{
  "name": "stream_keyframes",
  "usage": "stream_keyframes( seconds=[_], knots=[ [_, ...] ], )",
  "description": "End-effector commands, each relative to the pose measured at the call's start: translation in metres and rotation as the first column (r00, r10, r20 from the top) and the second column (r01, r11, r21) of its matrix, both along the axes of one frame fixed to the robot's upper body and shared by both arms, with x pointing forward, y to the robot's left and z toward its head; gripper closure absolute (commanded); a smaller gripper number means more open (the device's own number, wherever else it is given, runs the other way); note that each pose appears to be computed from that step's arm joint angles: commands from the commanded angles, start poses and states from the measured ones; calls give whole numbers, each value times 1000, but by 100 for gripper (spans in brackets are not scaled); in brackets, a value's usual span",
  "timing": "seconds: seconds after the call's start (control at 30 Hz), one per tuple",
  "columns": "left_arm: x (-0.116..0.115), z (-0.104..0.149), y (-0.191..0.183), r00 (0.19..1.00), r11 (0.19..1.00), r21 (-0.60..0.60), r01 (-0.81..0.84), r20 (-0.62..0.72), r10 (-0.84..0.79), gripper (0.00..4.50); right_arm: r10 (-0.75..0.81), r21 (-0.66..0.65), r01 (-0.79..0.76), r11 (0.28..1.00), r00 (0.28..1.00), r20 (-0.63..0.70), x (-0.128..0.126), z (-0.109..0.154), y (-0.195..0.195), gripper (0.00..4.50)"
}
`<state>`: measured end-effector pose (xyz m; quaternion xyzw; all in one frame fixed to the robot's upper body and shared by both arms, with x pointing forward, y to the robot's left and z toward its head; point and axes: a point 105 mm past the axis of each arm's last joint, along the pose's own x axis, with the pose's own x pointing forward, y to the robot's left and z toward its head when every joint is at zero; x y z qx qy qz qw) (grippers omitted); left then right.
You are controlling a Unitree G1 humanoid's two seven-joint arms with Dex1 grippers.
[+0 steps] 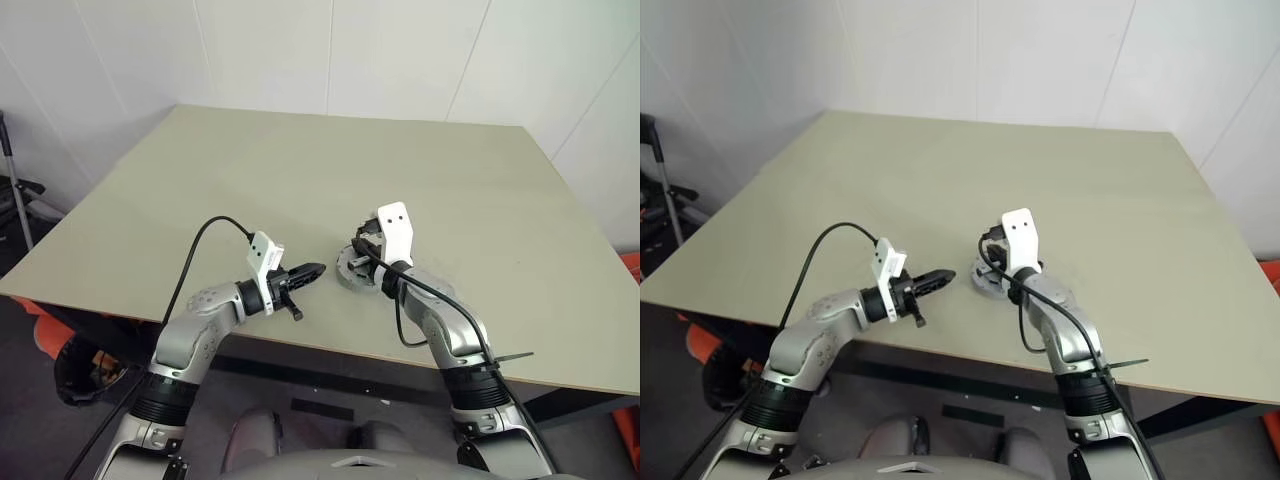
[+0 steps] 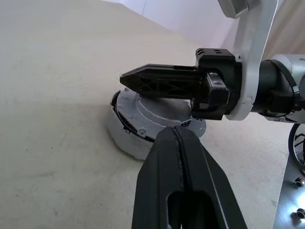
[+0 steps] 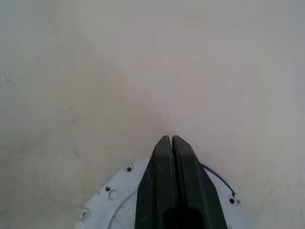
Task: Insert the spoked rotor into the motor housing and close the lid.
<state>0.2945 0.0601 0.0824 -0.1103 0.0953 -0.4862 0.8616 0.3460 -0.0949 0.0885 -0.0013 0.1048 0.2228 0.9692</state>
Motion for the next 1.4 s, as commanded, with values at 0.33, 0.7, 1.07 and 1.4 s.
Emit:
stream_keyframes(
  seconds=[0.33,0.7,1.07,1.4],
  knots=[
    [4,18,-3,998,1000,-29,11,55,-9,450,267,-33,-265,964,957,111,-13,63,-27,181],
    [-3,21,-4,996,999,-29,37,82,-34,450,508,-4,-509,861,859,-69,-39,32,-31,2],
    [-1,16,-1,997,999,-19,45,71,-44,450,545,-57,-554,830,829,-123,-20,11,-36,2],
    [-1,14,5,997,999,-14,36,69,-35,450,595,-60,-607,793,791,-140,-17,2,-31,2]
  ],
)
